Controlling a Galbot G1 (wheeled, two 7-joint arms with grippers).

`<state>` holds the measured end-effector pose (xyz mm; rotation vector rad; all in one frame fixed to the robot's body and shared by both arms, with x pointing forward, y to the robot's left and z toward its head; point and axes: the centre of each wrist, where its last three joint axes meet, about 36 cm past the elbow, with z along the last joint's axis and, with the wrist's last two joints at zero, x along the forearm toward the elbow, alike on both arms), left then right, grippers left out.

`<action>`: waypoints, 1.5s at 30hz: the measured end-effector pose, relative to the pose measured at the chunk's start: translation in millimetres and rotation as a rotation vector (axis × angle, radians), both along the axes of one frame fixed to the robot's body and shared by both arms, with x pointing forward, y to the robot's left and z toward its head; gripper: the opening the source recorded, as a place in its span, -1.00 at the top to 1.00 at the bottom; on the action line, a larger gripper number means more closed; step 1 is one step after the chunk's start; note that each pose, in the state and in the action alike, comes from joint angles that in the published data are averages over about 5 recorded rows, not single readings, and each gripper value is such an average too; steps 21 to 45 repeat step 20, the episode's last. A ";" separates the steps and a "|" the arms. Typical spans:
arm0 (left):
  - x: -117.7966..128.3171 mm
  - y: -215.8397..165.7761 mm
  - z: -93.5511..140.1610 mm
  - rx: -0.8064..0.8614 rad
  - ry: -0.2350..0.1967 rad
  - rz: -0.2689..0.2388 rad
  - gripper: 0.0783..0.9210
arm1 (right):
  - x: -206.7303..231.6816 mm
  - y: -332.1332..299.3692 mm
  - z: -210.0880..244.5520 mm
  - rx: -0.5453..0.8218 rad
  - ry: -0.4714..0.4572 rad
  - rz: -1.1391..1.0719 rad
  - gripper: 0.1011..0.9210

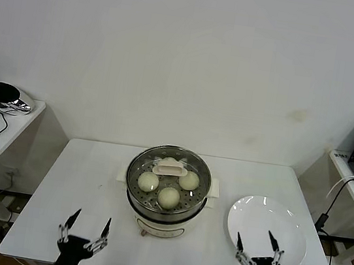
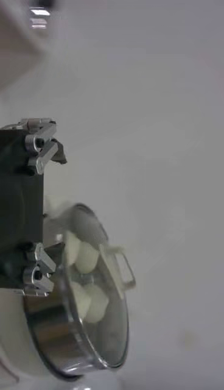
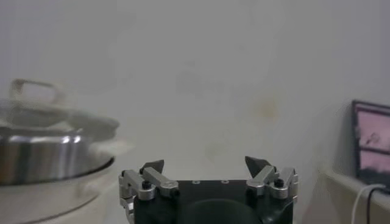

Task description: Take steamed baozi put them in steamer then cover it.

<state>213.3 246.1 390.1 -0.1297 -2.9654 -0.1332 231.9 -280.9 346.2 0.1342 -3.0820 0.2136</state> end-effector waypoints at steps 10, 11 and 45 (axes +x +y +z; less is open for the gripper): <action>-28.9 12.8 -24.9 -0.115 0.061 0.078 -0.77 | -21.4 18.2 -5.6 0.039 0.077 0.049 -0.76; -30.8 13.7 -25.9 -0.120 0.064 0.081 -0.77 | -22.9 19.2 -5.4 0.042 0.084 0.051 -0.76; -44.2 17.8 -32.4 -0.155 0.106 0.102 -0.77 | -31.2 23.6 -2.9 0.055 0.126 0.054 -0.76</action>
